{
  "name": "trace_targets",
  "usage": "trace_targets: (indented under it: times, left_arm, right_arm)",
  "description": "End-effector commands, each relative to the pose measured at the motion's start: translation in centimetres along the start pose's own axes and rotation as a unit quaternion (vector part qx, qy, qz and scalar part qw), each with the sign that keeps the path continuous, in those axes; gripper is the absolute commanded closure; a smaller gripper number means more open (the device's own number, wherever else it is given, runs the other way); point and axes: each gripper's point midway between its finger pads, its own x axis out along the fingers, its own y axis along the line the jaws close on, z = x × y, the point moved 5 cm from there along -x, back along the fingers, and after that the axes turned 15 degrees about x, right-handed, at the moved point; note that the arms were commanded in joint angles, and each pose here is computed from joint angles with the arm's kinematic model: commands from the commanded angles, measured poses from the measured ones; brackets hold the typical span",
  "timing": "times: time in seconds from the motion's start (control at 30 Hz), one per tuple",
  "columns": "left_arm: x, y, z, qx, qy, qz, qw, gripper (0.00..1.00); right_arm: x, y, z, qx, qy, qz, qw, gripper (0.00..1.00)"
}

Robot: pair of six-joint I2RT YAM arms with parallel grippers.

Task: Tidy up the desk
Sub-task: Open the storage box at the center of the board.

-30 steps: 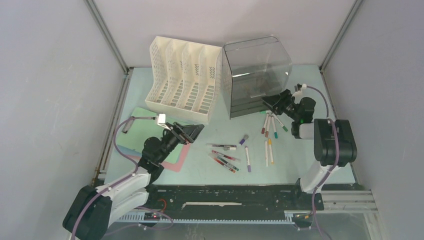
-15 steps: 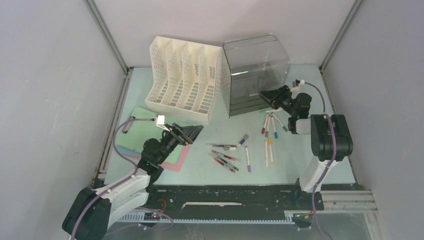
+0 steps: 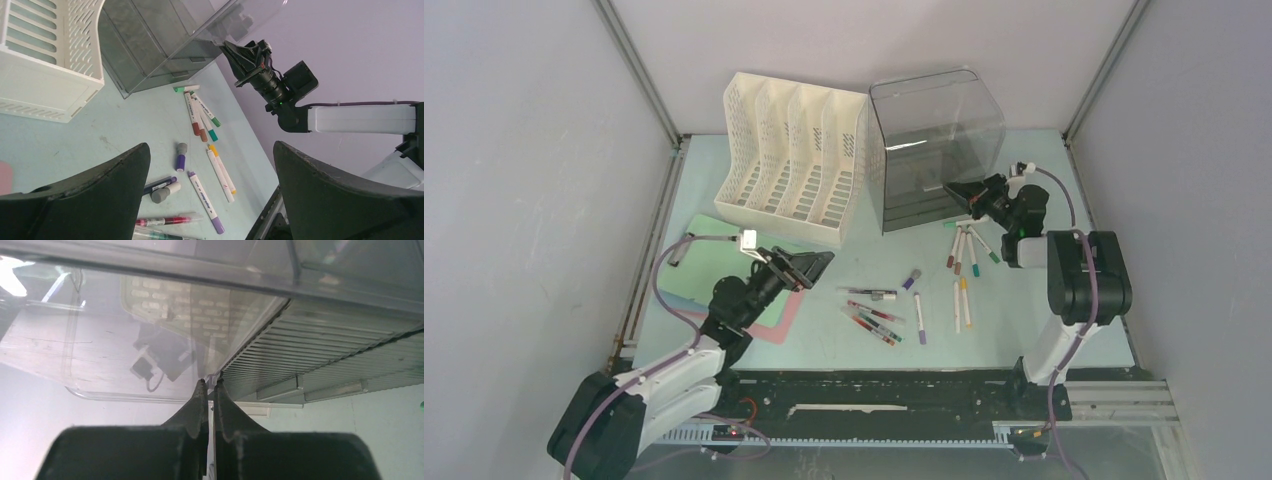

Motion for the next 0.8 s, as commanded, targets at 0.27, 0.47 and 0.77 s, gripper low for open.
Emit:
trace_targets:
  times: [0.27,0.47,0.77]
  left_arm:
    - [5.3,-4.4,4.2,0.014,-0.059,-0.087,0.994,0.0]
    - [9.1,-6.2,5.1,0.0,-0.077,-0.147,0.986,0.0]
    - [14.9,-7.6,4.3,-0.034,-0.063,-0.172,0.982,0.01]
  right_arm:
    - [-4.1,8.6,-1.6,-0.052,-0.015,0.093,0.994,1.0]
    - [-5.8,10.3,-1.5,-0.064,-0.027,0.106,0.992,1.0]
    - [-6.2,10.9,-1.6,-0.063,-0.02,0.113,0.991,1.0]
